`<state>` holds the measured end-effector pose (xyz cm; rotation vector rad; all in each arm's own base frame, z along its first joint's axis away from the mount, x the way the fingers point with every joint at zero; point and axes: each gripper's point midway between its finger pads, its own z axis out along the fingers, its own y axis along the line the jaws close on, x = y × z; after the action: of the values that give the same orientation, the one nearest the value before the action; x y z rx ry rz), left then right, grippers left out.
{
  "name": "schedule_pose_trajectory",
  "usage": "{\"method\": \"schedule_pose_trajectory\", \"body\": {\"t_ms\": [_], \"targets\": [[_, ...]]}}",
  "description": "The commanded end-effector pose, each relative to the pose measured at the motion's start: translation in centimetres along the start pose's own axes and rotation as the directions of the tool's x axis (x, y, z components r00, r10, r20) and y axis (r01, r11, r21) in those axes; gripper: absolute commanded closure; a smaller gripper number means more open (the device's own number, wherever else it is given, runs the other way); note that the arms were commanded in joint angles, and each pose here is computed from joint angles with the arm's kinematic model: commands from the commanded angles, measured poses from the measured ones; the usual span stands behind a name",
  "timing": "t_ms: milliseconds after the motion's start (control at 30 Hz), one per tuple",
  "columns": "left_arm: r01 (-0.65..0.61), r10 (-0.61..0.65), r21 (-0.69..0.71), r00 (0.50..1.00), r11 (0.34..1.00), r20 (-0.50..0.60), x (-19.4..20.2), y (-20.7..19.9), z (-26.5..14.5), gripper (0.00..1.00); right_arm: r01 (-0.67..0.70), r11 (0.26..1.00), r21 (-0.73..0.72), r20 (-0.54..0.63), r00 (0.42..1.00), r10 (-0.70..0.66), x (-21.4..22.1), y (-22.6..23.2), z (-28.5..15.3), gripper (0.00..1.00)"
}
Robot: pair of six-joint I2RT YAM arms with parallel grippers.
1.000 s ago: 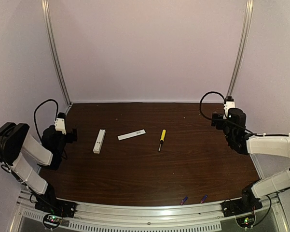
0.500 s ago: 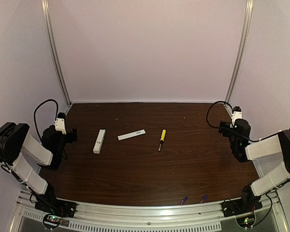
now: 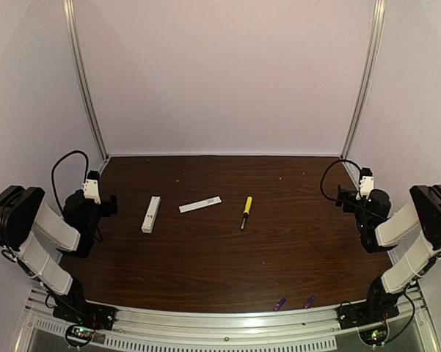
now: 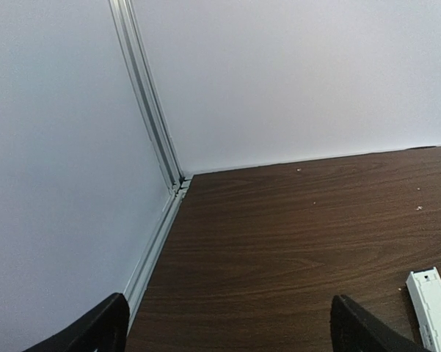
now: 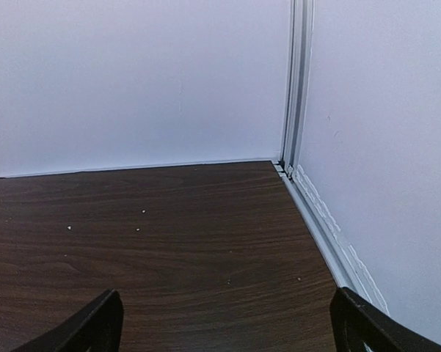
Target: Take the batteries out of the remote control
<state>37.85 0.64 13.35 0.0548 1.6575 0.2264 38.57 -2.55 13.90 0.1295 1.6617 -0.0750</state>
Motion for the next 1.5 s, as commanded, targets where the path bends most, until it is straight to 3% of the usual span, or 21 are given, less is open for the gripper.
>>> {"method": "schedule_pose_trajectory", "body": {"t_ms": [0,367,1467], "targets": [[0.014,-0.013,-0.022,0.999,1.0,0.035,-0.9,0.6,0.3,0.03,-0.008,0.993,-0.115,0.026,1.0,0.011,-0.3,1.7,-0.2,0.0],[0.015,-0.014,-0.022,0.999,1.0,0.036,-0.9,0.6,0.3,0.03,0.025,0.983,-0.183,0.034,0.999,-0.019,-0.3,2.9,-0.3,0.01],[0.014,-0.013,-0.022,0.999,1.0,0.035,-0.9,0.6,0.3,0.03,0.026,0.983,-0.18,0.033,0.999,-0.021,-0.3,2.8,-0.3,0.0]]}}
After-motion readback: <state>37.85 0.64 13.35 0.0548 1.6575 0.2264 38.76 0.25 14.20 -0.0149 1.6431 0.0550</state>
